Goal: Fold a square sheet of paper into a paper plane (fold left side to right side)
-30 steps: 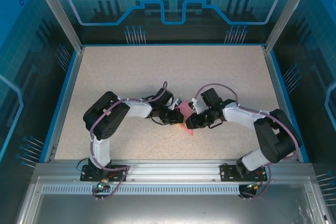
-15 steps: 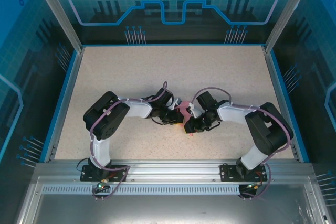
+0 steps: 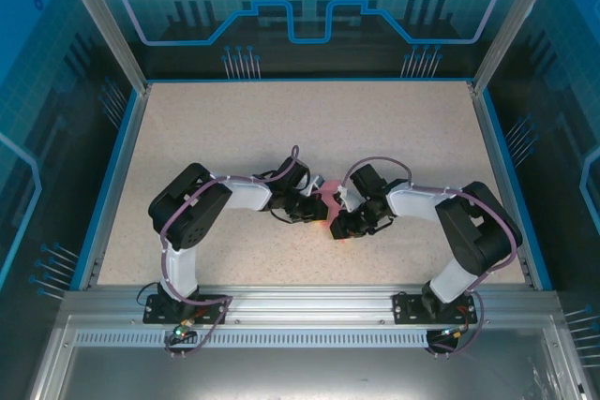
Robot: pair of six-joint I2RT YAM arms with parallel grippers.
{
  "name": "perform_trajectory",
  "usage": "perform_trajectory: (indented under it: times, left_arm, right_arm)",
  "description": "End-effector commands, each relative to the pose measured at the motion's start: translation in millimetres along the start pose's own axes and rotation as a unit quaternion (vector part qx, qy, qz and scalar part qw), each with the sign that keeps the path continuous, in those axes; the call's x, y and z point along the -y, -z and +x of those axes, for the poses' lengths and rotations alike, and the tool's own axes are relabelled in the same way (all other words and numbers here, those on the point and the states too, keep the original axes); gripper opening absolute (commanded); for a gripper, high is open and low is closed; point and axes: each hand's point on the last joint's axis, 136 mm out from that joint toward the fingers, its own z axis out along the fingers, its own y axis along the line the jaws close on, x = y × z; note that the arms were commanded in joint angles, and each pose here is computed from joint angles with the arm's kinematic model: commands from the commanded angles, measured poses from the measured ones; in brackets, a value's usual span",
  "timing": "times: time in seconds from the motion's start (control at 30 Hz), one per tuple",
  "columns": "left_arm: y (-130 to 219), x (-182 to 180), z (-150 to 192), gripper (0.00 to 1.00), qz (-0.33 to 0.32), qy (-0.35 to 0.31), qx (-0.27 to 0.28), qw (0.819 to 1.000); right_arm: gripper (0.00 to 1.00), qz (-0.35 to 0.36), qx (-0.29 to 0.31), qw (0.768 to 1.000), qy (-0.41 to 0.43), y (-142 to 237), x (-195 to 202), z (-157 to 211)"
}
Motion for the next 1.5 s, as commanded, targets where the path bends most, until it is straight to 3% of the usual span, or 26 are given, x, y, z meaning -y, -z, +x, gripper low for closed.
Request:
perform_trajectory:
  times: [0.0, 0.6, 1.0, 1.2, 1.47]
  left_arm:
    - [-7.1, -46.9, 27.4, 0.09, -0.078, 0.033, -0.031, 0.996]
    - [-6.5, -48.2, 25.8, 0.09, -0.084, 0.030, -0.029, 0.996]
    - [-6.3, -44.5, 23.7, 0.09, -0.078, 0.031, -0.026, 0.996]
    - [-6.7, -42.4, 22.5, 0.09, -0.074, 0.031, -0.025, 0.996]
    - [-3.4, -35.4, 19.7, 0.09, -0.066, 0.026, -0.020, 0.997]
  right_arm:
    - [0.23, 0.023, -0.028, 0.999, -0.026, -4.9, 9.8, 16.4]
    - [0.18, 0.044, -0.058, 0.994, -0.083, -1.6, 26.3, 67.5]
    - [0.04, -0.004, 0.047, 0.998, -0.051, 34.5, -16.6, 16.6]
    - [0.02, 0.000, 0.044, 0.996, -0.072, 18.4, -9.6, -2.4]
    - [0.02, 0.052, 0.008, 0.994, -0.098, -0.5, 20.6, 12.9]
